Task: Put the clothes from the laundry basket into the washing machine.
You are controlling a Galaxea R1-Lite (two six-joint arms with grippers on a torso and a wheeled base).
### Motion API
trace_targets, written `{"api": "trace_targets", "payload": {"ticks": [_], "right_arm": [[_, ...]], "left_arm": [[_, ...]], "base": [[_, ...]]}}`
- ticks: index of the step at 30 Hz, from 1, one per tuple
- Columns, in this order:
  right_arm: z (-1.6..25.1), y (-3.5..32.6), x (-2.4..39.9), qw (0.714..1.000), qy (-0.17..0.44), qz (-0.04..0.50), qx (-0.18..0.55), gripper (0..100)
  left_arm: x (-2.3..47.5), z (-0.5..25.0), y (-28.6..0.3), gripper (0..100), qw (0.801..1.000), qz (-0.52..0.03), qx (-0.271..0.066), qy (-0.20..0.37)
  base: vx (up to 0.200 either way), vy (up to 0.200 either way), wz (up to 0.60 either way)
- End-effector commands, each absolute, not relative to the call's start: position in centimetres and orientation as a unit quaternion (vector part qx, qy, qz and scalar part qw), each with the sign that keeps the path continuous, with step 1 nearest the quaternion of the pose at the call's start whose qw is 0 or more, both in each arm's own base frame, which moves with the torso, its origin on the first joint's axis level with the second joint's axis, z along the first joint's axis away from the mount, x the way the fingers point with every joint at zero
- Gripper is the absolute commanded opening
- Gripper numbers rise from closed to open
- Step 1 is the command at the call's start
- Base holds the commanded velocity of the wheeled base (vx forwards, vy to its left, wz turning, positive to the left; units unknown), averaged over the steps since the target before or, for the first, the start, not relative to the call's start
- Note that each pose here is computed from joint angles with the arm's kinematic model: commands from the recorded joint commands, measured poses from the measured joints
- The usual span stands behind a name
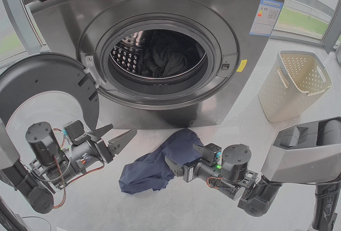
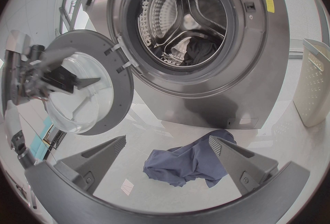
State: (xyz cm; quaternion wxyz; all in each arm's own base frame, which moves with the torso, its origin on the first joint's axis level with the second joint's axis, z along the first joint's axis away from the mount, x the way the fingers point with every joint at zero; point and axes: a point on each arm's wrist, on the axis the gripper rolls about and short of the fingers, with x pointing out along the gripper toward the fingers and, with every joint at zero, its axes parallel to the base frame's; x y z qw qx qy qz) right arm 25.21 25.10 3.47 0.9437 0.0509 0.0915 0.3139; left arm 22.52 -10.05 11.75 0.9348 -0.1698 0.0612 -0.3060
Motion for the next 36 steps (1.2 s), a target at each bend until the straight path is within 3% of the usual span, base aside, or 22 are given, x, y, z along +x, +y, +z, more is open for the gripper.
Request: {"api": "trace_targets", "payload": {"ticks": [1,5,19,29,36], "right_arm": [[0.5,26.6,28.4,0.942,0.117,0.311,0.041,100],[0.4,27.5,30.5,0.944,0.114,0.307,0.045,100],[-4.4,31.3,35.9,0.937,0.164,0.305,0.042,100],[-5.8,33.6,37.8,0.930,0.207,0.291,0.087,100],[-6.3,35.6,40.3,0.922,0.242,0.275,0.124,100]], "left_arm": [[18.2,15.3,-8.8,100,0.926,-0.330,-0.181,-0.005],[17.3,15.7,-9.1,100,0.921,-0.344,-0.181,-0.014],[12.2,19.1,-8.8,100,0.866,-0.455,-0.182,-0.096],[12.4,19.9,-8.5,100,0.867,-0.450,-0.181,-0.114],[13.3,20.3,-7.8,100,0.880,-0.422,-0.178,-0.128]], "base": [[0.000,0.000,0.00],[0.000,0.000,0.00],[0.000,0.000,0.00],[0.000,0.000,0.00],[0.000,0.000,0.00]]}}
